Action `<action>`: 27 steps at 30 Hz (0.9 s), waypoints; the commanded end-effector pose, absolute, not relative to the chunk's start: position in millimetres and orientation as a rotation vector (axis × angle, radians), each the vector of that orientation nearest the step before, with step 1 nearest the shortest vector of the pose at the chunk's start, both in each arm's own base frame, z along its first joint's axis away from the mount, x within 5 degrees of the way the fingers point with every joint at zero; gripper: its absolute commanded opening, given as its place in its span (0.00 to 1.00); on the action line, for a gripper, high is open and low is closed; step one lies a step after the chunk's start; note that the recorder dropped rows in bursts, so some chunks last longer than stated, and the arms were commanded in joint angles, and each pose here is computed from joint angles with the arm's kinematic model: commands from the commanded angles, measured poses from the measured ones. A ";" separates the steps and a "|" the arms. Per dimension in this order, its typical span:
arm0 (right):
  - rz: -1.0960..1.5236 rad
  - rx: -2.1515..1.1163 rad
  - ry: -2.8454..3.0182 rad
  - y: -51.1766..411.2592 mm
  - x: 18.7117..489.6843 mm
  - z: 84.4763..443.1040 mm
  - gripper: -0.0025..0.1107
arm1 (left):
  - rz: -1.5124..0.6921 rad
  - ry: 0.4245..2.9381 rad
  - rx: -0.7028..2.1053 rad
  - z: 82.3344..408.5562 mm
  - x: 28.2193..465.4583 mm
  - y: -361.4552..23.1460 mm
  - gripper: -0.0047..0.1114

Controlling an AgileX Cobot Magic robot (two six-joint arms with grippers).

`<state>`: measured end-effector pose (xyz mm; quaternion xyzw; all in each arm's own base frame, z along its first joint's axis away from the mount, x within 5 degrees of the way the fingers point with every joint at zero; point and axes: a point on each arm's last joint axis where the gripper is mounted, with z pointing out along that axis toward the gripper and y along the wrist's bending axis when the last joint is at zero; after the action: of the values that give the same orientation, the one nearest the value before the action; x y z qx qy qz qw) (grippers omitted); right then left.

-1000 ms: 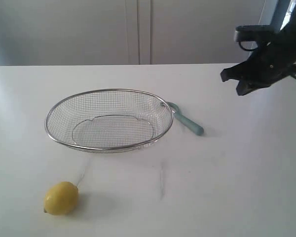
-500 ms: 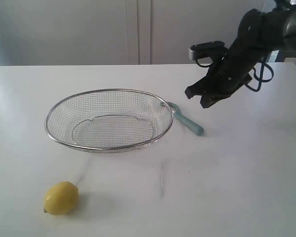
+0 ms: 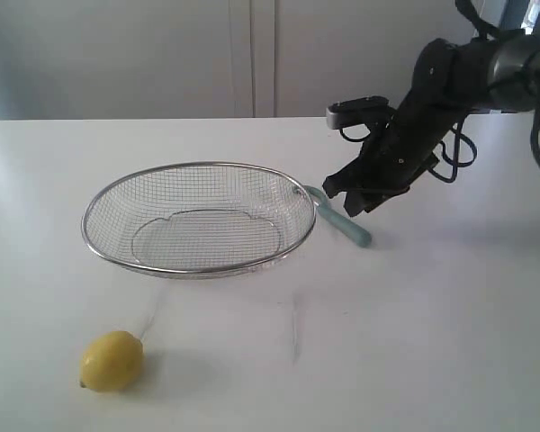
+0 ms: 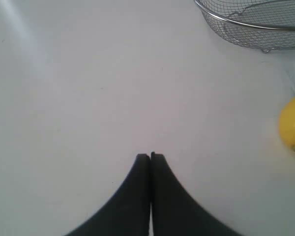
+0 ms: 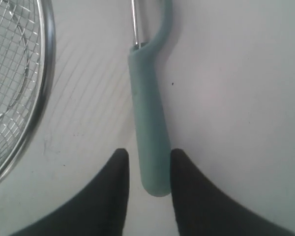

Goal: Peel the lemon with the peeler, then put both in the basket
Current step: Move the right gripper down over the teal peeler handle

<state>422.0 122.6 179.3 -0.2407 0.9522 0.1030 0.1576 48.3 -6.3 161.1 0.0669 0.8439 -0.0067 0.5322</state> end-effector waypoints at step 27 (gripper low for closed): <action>0.274 -0.875 2.636 139.0 433.0 140.7 0.41 | -0.024 2.024 0.157 158.2 47.8 -6.6 0.04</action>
<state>430.9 138.5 140.5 -0.3051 0.9321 0.0987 0.1681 48.3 -6.3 161.1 0.0669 0.8439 -0.0067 0.5322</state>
